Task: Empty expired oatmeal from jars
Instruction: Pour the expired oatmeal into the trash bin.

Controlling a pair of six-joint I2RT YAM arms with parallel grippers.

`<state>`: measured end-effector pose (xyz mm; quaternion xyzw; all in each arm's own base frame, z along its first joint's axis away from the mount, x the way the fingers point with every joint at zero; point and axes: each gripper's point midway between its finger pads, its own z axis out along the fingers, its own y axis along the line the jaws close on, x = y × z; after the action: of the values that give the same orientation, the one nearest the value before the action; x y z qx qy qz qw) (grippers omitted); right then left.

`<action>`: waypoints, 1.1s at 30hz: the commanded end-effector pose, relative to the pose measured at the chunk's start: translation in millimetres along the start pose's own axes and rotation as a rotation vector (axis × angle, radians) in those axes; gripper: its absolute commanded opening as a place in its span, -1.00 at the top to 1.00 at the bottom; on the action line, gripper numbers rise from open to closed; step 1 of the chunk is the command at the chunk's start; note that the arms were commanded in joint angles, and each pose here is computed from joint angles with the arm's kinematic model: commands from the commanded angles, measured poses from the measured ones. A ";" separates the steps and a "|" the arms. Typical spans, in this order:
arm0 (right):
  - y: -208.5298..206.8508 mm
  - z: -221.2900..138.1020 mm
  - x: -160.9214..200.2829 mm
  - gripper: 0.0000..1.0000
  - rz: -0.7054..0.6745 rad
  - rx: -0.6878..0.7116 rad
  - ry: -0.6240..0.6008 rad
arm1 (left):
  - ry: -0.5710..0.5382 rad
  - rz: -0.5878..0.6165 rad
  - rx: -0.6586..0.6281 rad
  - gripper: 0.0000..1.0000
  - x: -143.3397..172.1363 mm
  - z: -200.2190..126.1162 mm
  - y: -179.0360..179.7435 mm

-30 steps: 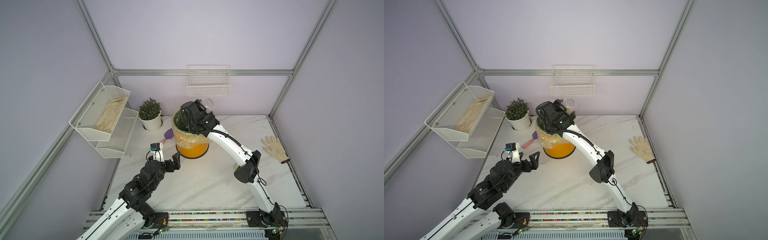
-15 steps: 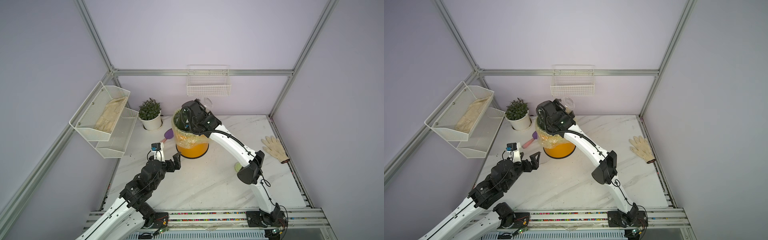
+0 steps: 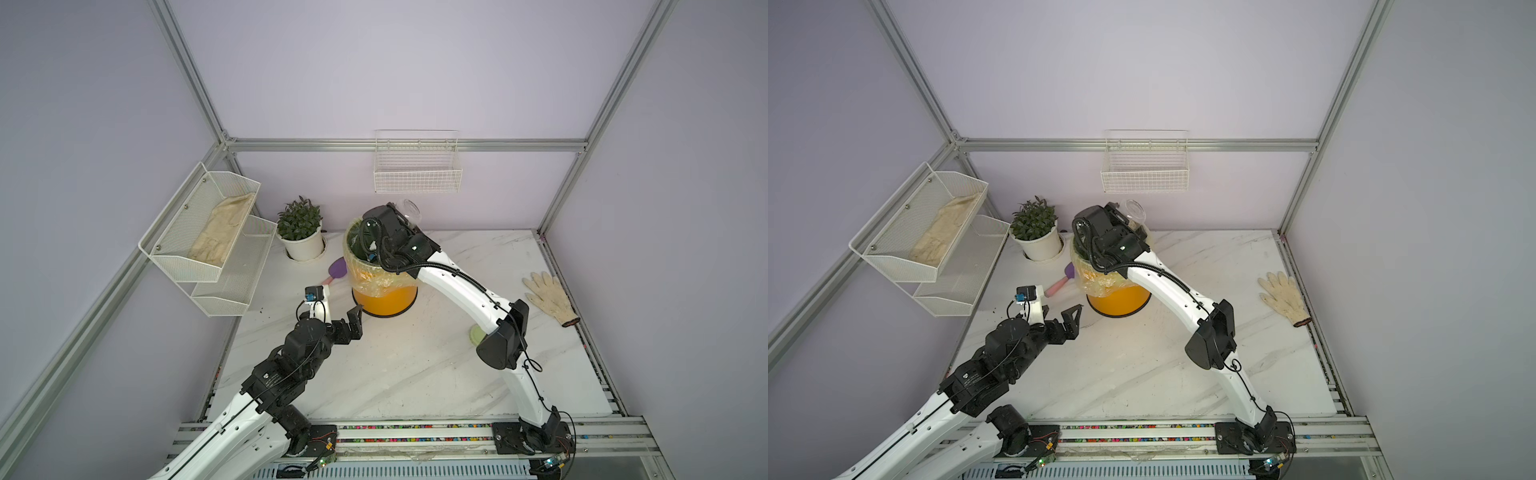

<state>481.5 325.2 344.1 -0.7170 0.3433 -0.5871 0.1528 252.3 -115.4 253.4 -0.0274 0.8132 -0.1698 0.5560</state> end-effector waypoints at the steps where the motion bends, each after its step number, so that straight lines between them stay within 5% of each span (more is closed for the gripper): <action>1: -2.5 -14.1 30.7 0.96 -0.401 -0.042 0.089 | -0.031 -0.018 0.010 -0.99 -12.0 -3.9 -2.3; 2: 9.8 -13.1 26.0 0.97 -0.379 -0.087 0.095 | -0.032 -0.019 0.010 -1.00 -13.0 -4.0 -2.7; 5: -30.2 -26.2 19.5 0.96 -0.358 0.102 0.023 | -0.031 -0.015 0.011 -1.00 -15.1 -4.4 -4.0; 9: -7.3 -24.4 24.1 0.95 -0.392 -0.005 0.062 | -0.035 -0.023 0.015 -1.00 -14.8 -6.1 -3.5; 12: -49.8 -30.9 39.6 0.95 -0.320 0.159 0.038 | -0.035 -0.022 0.014 -1.00 -14.3 -6.9 -2.7; 15: -37.8 -21.9 56.4 0.95 -0.292 0.061 0.107 | -0.034 -0.023 0.015 -1.00 -13.4 -6.7 -2.7; 21: -1.3 -22.2 24.9 0.95 -0.349 0.036 0.049 | -0.023 -0.019 0.023 -1.00 -14.4 -4.1 -6.5; 33: -49.8 -35.4 60.5 0.93 -0.310 0.145 0.059 | -0.037 -0.029 0.035 -1.00 -17.8 -7.6 -7.6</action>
<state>476.5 334.4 386.4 -0.6929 0.3521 -0.5920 0.2132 251.8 -117.4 250.0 -0.0225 0.8175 -0.1708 0.5496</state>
